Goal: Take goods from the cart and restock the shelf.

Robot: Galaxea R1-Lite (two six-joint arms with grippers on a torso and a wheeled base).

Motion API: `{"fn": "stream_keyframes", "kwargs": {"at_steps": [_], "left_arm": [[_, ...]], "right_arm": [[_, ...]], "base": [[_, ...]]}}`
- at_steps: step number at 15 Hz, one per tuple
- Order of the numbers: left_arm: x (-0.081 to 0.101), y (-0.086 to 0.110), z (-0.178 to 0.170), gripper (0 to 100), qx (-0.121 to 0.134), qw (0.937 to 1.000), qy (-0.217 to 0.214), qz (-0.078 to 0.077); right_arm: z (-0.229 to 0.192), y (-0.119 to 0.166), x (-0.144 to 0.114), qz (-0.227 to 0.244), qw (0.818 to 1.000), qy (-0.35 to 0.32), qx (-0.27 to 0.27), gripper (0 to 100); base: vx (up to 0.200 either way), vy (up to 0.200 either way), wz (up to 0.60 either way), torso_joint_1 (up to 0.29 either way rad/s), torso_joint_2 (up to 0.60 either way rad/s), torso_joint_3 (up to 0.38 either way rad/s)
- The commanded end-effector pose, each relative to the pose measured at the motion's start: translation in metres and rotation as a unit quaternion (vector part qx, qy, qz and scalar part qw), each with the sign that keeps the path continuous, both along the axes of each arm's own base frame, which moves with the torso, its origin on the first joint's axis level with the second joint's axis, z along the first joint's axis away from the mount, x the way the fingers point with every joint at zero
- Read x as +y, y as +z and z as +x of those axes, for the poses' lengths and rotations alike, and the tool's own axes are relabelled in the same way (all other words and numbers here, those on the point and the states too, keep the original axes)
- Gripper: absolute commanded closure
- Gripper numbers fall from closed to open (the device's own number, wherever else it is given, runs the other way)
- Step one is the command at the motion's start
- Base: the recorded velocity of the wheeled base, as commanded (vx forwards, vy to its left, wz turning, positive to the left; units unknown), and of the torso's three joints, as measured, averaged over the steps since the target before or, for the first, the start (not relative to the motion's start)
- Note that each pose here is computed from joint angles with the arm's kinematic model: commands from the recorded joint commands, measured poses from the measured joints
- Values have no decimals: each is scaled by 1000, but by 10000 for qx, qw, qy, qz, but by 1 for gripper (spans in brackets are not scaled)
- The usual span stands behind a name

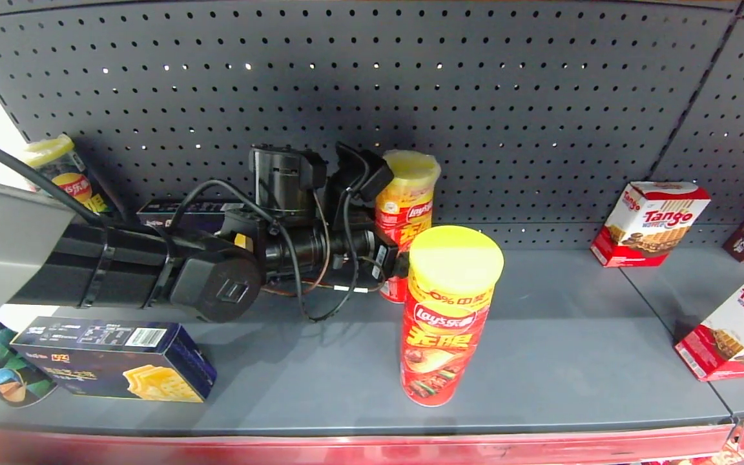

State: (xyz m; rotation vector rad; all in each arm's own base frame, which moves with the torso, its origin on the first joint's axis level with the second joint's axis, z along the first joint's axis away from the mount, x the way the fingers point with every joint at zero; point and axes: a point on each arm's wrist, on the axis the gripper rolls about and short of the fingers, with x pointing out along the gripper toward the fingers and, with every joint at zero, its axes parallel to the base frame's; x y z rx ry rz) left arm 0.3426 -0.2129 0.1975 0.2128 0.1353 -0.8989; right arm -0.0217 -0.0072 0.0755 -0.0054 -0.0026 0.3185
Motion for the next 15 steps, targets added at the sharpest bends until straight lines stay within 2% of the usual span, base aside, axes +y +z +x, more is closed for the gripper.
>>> {"fn": "stream_keyframes", "kwargs": {"at_steps": [1, 3, 6, 9, 14, 15], "left_arm": [[7, 4, -12, 0, -87, 9999, 38, -40], [18, 4, -29, 0, -106, 9998, 158, -23], [31, -2, -47, 0, -7, 9981, 590, 155], [35, -4, -47, 0, -20, 9933, 1119, 284], [37, -5, -43, 0, -61, 9889, 1446, 340], [36, -7, -39, 0, -53, 9860, 1624, 388]], "right_arm": [[0, 0, 0, -5, 10000, 3, 7, 0], [0, 0, 0, -2, 10000, 3, 0, 0], [0, 0, 0, -2, 10000, 3, 0, 0], [0, 0, 0, -2, 10000, 3, 0, 0], [0, 0, 0, -5, 10000, 3, 7, 0], [0, 0, 0, -2, 10000, 3, 0, 0]], "base": [[0, 0, 0, 0, 0, 0], [0, 0, 0, 0, 0, 0], [0, 0, 0, 0, 0, 0], [0, 0, 0, 0, 0, 0], [0, 0, 0, 0, 0, 0], [0, 0, 0, 0, 0, 0]]}}
